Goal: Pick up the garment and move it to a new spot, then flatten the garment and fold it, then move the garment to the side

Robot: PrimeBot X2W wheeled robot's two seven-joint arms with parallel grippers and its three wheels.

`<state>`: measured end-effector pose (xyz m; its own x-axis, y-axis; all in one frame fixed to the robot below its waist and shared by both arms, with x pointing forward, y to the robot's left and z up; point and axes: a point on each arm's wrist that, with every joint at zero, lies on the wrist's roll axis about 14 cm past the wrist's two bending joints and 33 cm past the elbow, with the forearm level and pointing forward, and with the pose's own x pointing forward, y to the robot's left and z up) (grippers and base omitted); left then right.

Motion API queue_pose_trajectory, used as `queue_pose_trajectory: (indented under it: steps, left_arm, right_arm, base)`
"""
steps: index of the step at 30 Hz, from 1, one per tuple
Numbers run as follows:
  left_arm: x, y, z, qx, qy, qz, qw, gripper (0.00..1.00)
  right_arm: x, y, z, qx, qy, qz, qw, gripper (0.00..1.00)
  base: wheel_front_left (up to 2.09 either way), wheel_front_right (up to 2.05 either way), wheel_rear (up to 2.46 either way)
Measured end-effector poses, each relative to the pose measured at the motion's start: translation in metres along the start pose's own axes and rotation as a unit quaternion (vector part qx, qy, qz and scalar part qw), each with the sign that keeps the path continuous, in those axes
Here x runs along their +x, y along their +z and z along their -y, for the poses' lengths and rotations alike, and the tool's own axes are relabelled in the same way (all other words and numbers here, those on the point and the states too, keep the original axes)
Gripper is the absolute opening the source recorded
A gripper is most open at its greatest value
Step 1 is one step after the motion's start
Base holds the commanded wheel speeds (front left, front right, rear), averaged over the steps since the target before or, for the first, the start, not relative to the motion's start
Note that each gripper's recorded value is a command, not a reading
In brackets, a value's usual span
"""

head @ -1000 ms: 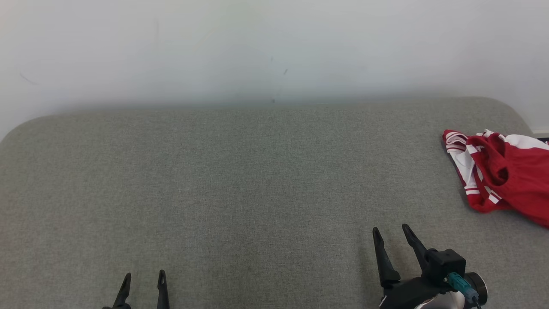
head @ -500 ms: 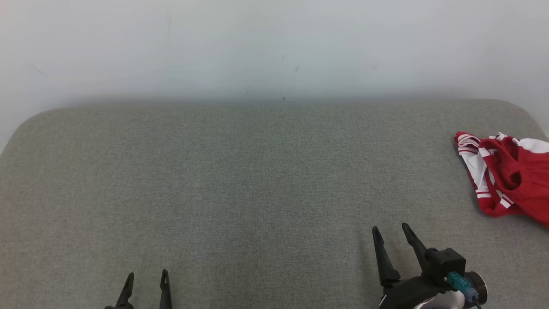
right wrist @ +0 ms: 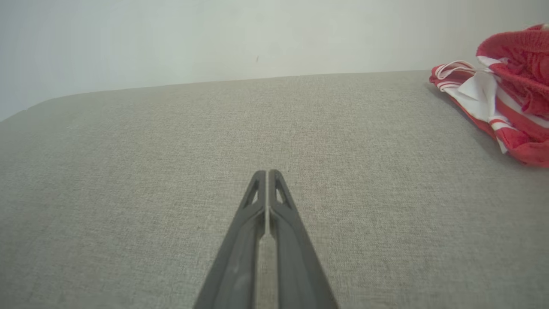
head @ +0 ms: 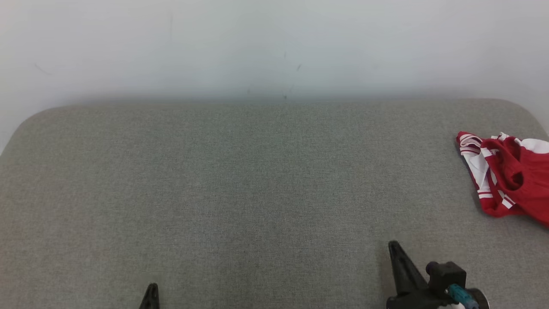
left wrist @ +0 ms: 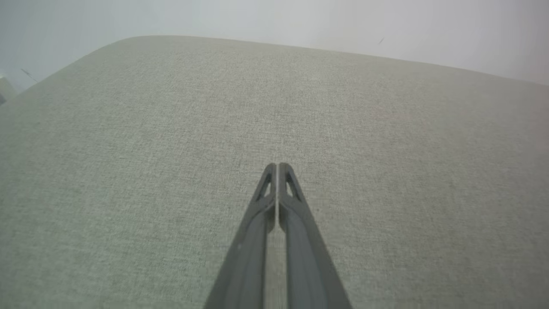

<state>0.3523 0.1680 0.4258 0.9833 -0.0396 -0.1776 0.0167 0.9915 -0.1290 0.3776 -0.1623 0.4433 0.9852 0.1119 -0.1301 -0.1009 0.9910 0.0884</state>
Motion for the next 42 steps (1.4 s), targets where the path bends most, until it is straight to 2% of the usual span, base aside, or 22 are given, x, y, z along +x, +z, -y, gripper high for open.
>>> queue_pose_trajectory:
  steps: [4,19,42]
  left_arm:
    - [-0.002,-0.009,-0.002,-0.013,0.006,-0.018,1.000,0.00]
    - [0.000,-0.003,-0.013,-0.151,0.037,-0.020,0.988,0.00]
    - [0.008,0.015,-0.019,-0.321,0.043,-0.002,0.946,0.00]
  right_arm:
    - [-0.009,-0.018,0.004,0.016,-0.009,-0.028,0.999,0.00]
    - [-0.005,-0.004,0.017,0.155,-0.047,-0.010,0.987,0.00]
    - [-0.002,0.014,0.027,0.329,-0.065,0.016,0.942,0.00]
  base:
    - [0.00,0.00,0.00]
    - [0.00,0.00,0.00]
    - [0.00,0.00,0.00]
